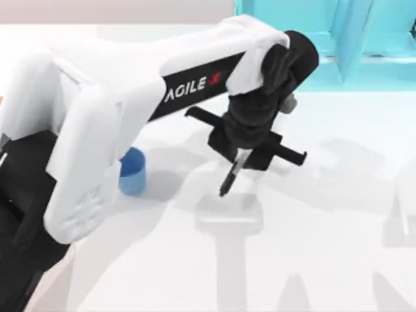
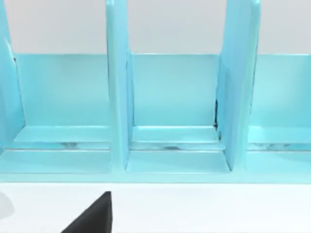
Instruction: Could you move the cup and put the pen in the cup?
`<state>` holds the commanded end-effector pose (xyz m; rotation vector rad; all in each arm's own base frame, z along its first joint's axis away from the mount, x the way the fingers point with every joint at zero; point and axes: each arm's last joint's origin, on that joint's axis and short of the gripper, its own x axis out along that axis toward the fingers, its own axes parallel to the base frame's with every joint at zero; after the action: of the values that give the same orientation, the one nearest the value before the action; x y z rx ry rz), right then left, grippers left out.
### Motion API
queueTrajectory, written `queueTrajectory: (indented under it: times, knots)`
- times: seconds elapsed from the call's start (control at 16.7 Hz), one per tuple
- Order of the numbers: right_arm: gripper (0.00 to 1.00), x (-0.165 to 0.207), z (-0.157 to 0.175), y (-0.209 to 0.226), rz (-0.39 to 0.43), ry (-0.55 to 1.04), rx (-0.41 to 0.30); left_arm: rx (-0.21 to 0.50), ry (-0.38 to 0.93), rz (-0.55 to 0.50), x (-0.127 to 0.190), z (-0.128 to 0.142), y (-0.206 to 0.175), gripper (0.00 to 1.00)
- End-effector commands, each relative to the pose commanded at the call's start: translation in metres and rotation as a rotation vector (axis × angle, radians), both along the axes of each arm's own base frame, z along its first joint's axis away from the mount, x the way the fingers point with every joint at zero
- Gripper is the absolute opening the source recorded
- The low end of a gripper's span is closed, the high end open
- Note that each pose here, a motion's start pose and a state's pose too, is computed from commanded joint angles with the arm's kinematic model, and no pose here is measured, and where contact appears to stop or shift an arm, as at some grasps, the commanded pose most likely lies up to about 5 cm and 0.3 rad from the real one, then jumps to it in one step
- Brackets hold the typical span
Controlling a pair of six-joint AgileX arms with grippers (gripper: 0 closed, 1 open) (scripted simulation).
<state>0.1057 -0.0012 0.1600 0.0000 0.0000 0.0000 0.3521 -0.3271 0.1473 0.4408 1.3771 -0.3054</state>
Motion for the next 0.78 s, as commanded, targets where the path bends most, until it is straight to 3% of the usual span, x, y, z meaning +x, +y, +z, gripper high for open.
queueTrajectory:
  times: [0.36,0.78]
  knots:
    - [1.0,0.0,0.0,0.0,0.0,0.0,0.0,0.0,0.003,0.01,-0.063,0.062,0.007,0.0]
    - [1.0,0.0,0.0,0.0,0.0,0.0,0.0,0.001,0.003,0.015,-0.069,0.068,0.009,0.0]
